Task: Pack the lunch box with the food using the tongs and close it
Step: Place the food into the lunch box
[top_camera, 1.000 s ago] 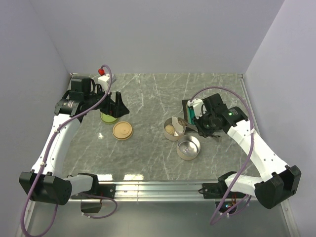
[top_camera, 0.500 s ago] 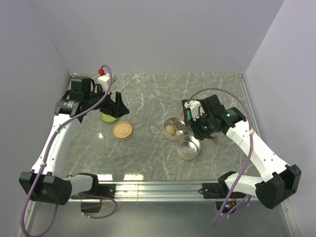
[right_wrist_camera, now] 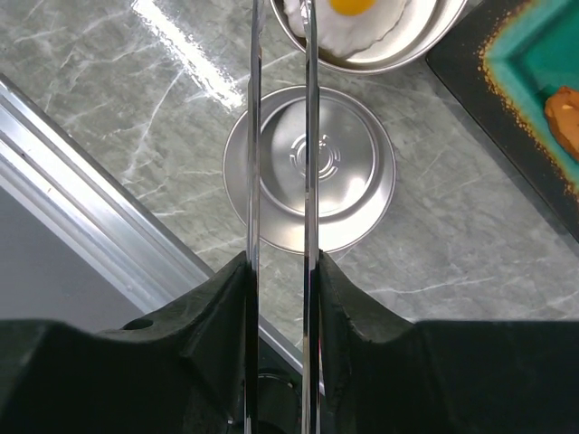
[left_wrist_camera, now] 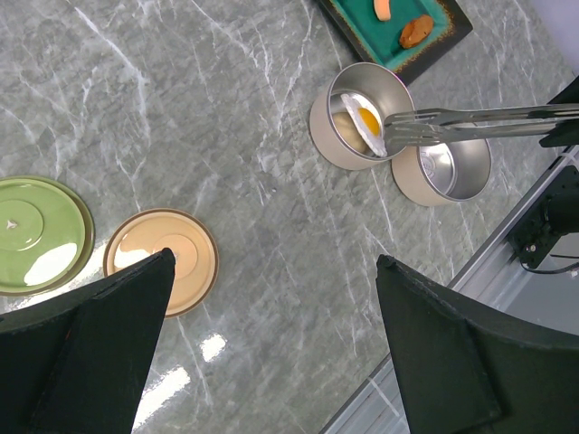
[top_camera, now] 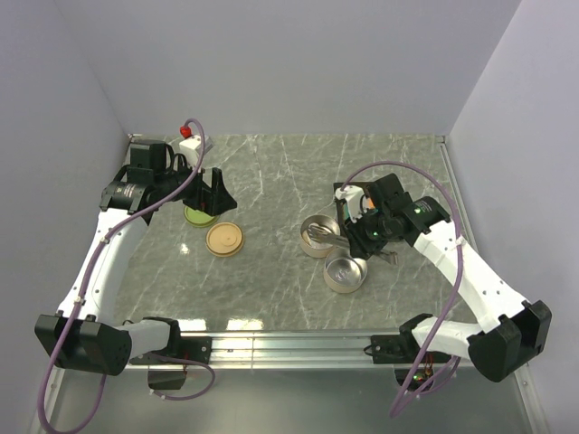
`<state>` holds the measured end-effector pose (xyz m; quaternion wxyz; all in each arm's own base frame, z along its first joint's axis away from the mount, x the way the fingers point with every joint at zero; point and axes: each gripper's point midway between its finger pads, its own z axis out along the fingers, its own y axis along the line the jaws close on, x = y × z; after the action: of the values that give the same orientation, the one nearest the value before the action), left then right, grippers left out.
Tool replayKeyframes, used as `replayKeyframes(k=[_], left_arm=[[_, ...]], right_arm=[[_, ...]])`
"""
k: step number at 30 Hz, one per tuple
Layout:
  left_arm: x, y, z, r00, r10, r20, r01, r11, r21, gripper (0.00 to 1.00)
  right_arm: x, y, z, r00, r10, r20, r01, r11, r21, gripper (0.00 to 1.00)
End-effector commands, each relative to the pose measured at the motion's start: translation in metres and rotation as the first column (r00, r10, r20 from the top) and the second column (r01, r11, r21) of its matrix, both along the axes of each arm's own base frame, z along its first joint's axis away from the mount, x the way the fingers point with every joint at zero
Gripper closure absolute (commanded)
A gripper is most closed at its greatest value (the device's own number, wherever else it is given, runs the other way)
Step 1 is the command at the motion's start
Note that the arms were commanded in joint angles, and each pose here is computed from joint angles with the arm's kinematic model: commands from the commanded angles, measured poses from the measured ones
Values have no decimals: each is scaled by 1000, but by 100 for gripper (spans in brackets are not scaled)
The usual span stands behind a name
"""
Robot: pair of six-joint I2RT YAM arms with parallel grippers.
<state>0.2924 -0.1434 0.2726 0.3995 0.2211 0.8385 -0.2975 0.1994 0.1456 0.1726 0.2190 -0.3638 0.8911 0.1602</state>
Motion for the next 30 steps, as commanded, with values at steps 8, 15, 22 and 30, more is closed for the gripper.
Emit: replayKeyframes(k=[8, 15, 22, 30], left_arm=[[3, 1, 7, 999, -4, 43, 4, 1000, 0, 1], [3, 2, 7, 999, 2, 43, -2, 1000, 8, 1], [1, 3, 5, 999, -1, 45, 0, 1000, 11, 1], [1, 2, 12, 999, -2, 54, 2, 1000, 5, 1]], right_arm=[[24, 17, -7, 1000, -1, 20, 1, 1000, 29, 62], [37, 14, -33, 999, -48, -18, 47, 998, -38, 64], [30, 10, -28, 999, -47, -7, 47, 998, -30, 64], [41, 11, 27, 992, -84, 91, 74, 991, 112, 57]])
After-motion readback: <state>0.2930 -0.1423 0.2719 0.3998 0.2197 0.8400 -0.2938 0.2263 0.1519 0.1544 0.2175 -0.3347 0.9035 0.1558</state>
